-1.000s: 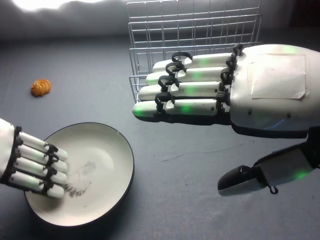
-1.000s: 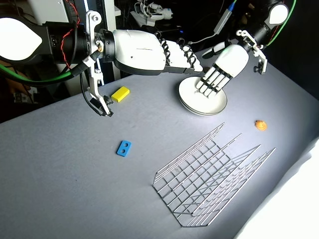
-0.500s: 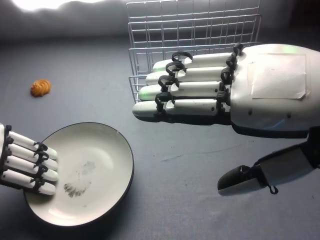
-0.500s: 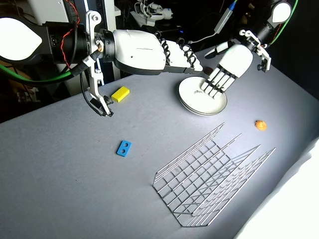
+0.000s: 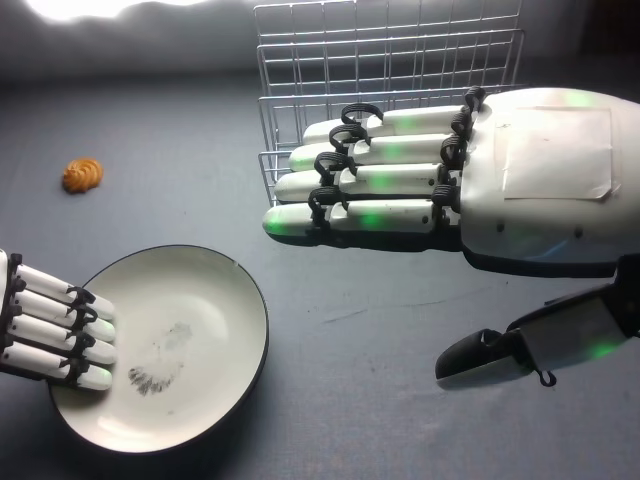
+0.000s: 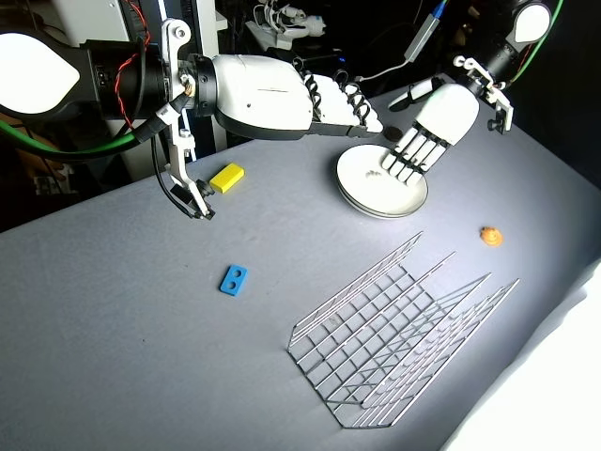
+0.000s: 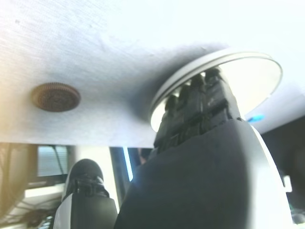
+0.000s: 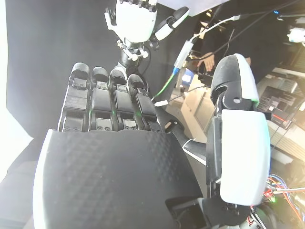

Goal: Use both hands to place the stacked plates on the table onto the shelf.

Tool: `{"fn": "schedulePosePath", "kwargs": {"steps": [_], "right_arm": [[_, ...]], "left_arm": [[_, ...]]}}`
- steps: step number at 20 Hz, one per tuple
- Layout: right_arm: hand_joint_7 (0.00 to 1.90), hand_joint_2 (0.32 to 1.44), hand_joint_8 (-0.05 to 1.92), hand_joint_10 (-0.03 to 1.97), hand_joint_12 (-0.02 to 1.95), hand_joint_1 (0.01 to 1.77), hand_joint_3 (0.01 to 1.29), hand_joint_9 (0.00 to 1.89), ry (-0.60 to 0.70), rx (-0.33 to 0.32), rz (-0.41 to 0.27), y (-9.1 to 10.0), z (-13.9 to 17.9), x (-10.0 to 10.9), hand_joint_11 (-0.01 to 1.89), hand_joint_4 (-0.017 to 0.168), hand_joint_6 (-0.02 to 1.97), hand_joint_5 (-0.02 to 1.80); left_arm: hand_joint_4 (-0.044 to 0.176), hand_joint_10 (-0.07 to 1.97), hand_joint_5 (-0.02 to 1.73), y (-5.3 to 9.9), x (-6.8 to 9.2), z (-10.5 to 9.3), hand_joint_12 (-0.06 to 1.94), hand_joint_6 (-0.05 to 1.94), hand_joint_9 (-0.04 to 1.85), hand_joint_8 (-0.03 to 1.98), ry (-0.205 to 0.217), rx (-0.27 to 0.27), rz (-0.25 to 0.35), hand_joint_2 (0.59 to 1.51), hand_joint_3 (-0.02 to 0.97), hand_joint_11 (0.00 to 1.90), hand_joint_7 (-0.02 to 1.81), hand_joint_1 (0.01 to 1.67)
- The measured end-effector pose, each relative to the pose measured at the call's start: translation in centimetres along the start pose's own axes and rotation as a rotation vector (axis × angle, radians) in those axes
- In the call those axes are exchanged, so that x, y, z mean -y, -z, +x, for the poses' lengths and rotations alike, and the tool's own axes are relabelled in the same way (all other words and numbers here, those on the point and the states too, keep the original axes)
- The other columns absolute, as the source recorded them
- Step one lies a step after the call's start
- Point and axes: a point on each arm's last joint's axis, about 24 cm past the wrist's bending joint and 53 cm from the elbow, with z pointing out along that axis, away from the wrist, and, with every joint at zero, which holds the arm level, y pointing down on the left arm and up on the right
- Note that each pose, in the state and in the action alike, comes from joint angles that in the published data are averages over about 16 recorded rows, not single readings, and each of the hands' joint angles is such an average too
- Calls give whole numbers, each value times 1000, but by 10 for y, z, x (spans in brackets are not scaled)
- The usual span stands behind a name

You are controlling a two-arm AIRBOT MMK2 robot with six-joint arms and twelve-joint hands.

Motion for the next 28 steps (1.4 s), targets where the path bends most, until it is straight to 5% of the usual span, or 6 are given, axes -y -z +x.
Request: {"fn": "schedulePosePath", "kwargs": {"steps": [8, 17, 28], "right_arm": [[21, 1047, 14, 3, 10, 668, 14, 15, 89, -18, 6, -13, 6, 0, 22, 4, 20, 19], [21, 1043, 14, 2, 10, 678, 14, 14, 209, -76, -2, -57, 30, 1, 22, 4, 20, 15], [21, 973, 14, 2, 147, 975, 14, 13, 299, -152, 9, -96, 61, 12, 27, 4, 20, 15]], "left_arm": [[-1, 11, -10, -12, 15, -1, 2, -20, -3, -21, 7, 14, 46, 1036, 12, 16, -18, 14], [-4, 12, -12, -27, 32, -10, 7, -21, -6, -24, 37, 51, 91, 1037, 12, 16, -19, 13], [-6, 7, -12, -37, 43, -20, 10, -21, 4, -25, 69, 88, 113, 1031, 12, 16, -20, 12]]}}
